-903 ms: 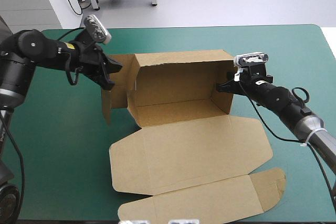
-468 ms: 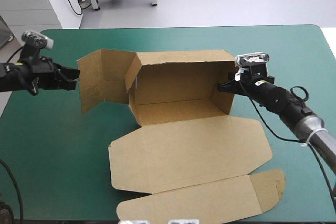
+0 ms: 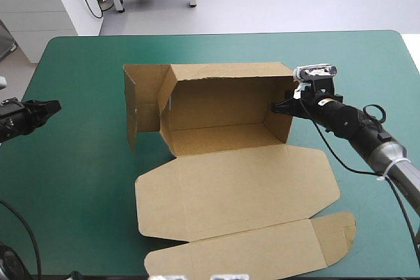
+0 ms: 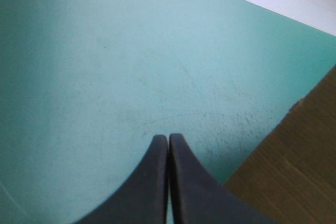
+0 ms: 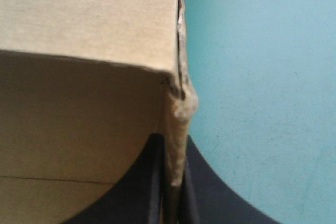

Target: Fold the box

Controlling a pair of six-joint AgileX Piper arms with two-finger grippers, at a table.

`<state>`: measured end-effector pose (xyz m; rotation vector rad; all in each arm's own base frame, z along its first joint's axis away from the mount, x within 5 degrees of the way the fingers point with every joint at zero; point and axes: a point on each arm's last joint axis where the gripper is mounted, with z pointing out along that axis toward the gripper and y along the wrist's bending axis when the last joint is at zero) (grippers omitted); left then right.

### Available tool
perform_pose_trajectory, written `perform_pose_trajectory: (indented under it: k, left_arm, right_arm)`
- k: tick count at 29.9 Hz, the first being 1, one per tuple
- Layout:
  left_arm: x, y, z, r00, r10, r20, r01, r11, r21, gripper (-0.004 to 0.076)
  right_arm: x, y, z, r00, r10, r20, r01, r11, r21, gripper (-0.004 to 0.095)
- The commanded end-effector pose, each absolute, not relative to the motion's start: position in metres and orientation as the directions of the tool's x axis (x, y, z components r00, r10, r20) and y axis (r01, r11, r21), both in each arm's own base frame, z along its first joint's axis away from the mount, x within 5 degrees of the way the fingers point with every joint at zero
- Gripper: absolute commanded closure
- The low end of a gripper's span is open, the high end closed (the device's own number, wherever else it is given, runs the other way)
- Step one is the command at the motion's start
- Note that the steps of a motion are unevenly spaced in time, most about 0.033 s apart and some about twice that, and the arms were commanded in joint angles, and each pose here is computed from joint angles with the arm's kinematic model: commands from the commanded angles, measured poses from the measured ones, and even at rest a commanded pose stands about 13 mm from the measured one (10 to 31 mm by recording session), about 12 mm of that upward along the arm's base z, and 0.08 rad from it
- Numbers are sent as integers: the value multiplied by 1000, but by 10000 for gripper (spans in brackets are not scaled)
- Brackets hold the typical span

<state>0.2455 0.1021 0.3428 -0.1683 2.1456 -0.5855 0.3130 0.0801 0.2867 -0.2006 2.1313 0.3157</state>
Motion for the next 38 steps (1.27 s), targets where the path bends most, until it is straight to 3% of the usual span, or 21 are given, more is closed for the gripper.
perform_pose_trajectory:
  k: [1, 5, 16, 24, 31, 38]
  left_arm:
    - [243, 97, 362, -524, -365, -769, 114, 865, -488, 731]
    - [244, 98, 362, -519, -368, -771, 110, 866, -487, 731]
    - [244, 97, 362, -519, -369, -771, 112, 865, -489, 731]
    - [244, 98, 362, -516, -370, -772, 107, 867, -487, 731]
    - [248, 91, 361, -528, -348, -774, 123, 871, -476, 731]
    - [248, 91, 361, -526, -351, -774, 123, 869, -478, 731]
  right_arm:
    - [315, 83, 309, -610, -69, -789, -306, 940, 154, 905]
    - [328, 83, 342, -694, -136, -707, -294, 950, 106, 905]
    - [357, 87, 408, -817, -106, -567, -214, 968, 128, 905]
    - [376, 93, 394, -855, -58, -516, -176, 967, 182, 905]
    - [361, 95, 381, -891, -42, -452, -163, 959, 232, 905]
    - [344, 89, 378, -897, -62, -437, -157, 970, 185, 905]
